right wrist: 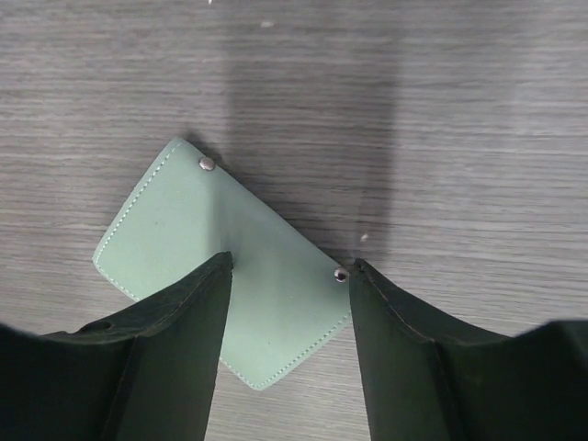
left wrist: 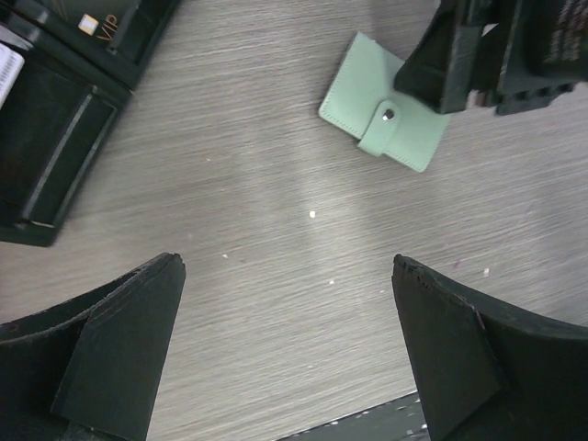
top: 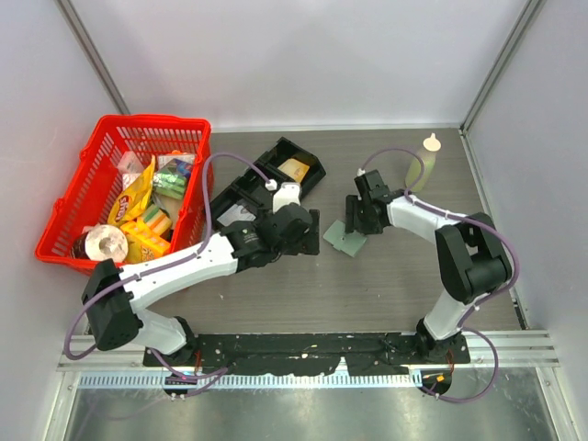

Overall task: Take the credit cards out of the card holder
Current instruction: Move the card holder to the center of the board.

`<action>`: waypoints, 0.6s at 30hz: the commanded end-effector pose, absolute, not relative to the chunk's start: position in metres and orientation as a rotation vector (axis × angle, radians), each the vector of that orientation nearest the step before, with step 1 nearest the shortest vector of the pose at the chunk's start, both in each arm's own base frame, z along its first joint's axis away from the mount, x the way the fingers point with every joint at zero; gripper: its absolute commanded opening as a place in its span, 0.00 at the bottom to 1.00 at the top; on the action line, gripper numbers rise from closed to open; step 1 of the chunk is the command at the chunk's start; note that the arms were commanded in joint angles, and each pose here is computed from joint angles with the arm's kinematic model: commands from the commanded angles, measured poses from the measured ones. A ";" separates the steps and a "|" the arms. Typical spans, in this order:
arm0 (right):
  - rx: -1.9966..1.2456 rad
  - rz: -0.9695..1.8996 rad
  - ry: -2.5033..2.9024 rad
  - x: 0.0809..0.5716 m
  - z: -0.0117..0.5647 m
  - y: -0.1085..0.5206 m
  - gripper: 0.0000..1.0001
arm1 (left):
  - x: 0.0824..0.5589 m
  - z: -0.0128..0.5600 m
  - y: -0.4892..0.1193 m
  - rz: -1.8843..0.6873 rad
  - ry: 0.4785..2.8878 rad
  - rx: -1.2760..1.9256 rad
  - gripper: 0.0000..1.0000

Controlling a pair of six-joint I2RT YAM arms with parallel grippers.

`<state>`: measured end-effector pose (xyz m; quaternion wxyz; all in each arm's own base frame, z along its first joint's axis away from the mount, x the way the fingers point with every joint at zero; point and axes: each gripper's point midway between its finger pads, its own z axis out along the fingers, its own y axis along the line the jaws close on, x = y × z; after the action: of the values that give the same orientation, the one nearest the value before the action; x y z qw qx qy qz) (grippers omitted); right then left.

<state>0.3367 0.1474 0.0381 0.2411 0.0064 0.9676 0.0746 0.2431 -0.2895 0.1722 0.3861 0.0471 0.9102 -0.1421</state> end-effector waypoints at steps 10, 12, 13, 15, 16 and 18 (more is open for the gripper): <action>-0.097 0.699 2.598 0.248 0.069 0.215 0.54 | 0.250 0.137 -0.303 -0.409 2.306 -0.212 1.00; -0.052 0.729 2.525 0.245 0.082 0.211 0.57 | 0.245 0.126 -0.302 -0.399 2.336 -0.219 1.00; -0.043 0.741 2.450 0.248 0.100 0.209 0.57 | 0.243 0.122 -0.302 -0.399 2.346 -0.227 1.00; -0.014 0.698 2.335 0.257 0.117 0.199 0.57 | 0.239 0.115 -0.302 -0.404 2.361 -0.253 0.99; -0.021 0.671 2.319 0.255 0.112 0.193 0.57 | 0.236 0.112 -0.302 -0.407 2.367 -0.258 1.00; -0.023 0.654 2.229 0.260 0.128 0.187 0.59 | 0.231 0.108 -0.303 -0.421 2.373 -0.276 1.00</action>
<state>0.2399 0.1947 0.0992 0.3099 -0.0282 0.9148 0.2573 0.2339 -0.2945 0.1066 0.3478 -0.0724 0.9248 -0.1361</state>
